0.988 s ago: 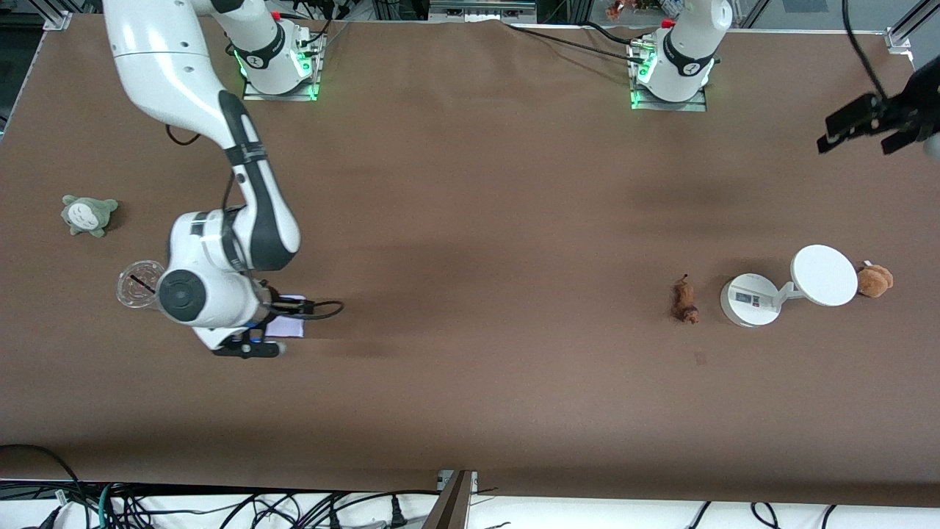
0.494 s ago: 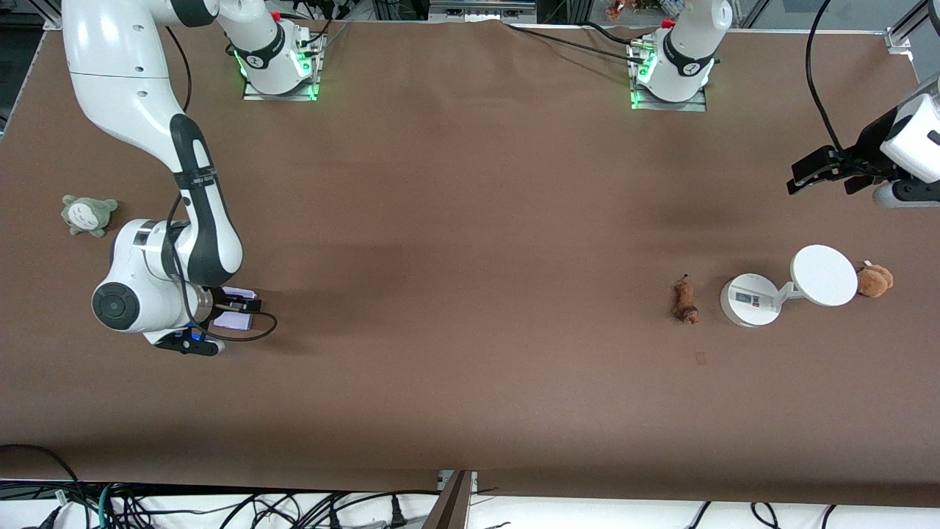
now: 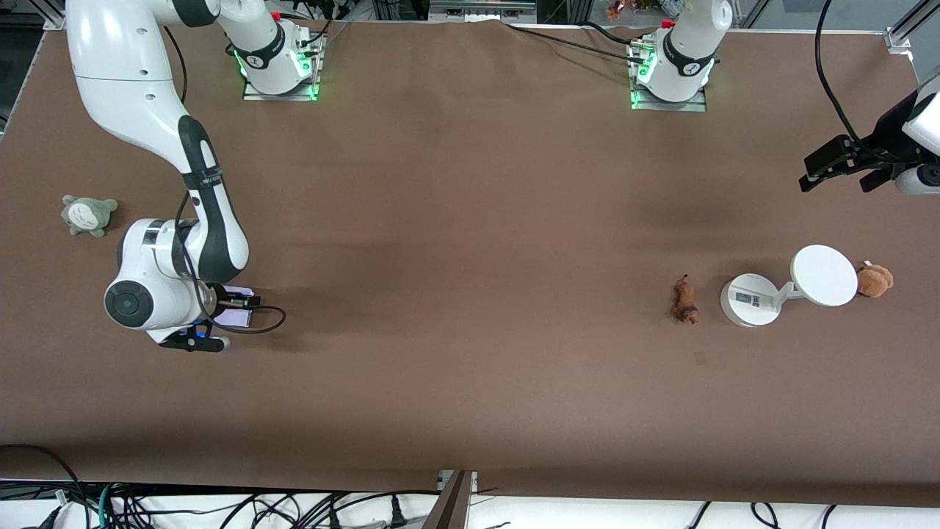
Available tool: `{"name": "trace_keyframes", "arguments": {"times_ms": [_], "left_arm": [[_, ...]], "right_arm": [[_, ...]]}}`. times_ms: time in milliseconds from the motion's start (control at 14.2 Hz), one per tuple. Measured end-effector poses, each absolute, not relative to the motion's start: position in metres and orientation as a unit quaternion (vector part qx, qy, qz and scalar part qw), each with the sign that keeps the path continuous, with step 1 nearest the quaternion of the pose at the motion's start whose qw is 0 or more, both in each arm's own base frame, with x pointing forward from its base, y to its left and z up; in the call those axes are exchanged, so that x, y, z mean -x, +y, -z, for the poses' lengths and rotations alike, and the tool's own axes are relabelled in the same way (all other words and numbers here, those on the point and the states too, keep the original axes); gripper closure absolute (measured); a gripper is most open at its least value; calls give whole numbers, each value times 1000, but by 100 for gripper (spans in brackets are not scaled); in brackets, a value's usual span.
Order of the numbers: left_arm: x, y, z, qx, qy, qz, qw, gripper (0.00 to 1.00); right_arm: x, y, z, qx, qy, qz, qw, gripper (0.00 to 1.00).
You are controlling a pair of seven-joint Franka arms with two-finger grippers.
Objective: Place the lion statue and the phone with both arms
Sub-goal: 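Lower the phone beside the glass cup and open the right gripper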
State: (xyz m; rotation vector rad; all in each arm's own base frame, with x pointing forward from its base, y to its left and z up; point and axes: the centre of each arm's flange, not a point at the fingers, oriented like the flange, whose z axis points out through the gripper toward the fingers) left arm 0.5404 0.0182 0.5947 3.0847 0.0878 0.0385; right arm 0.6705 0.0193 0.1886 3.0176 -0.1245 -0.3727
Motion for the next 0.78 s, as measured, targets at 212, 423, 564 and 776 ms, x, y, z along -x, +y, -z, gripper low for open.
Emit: {"name": "trace_keyframes", "arguments": {"times_ms": [212,423,564,776], "left_arm": [[-556,24,-595,-999,27,-15,15,0],[-560,23,-607,-1000,21,-18,1,0],[-560,23,-625,-999,20,-32,1,0],[-560,23,-649,-998,21,-54,0,0]], "right_arm": [[-670,18,-179,-991,-29,121,58,15],[-671,17,-178,-991,-16,117,61,15],[-672,17,-176,-992,-7,111,60,15],[-681,24,-189,-994,5,95,59,0]]}}
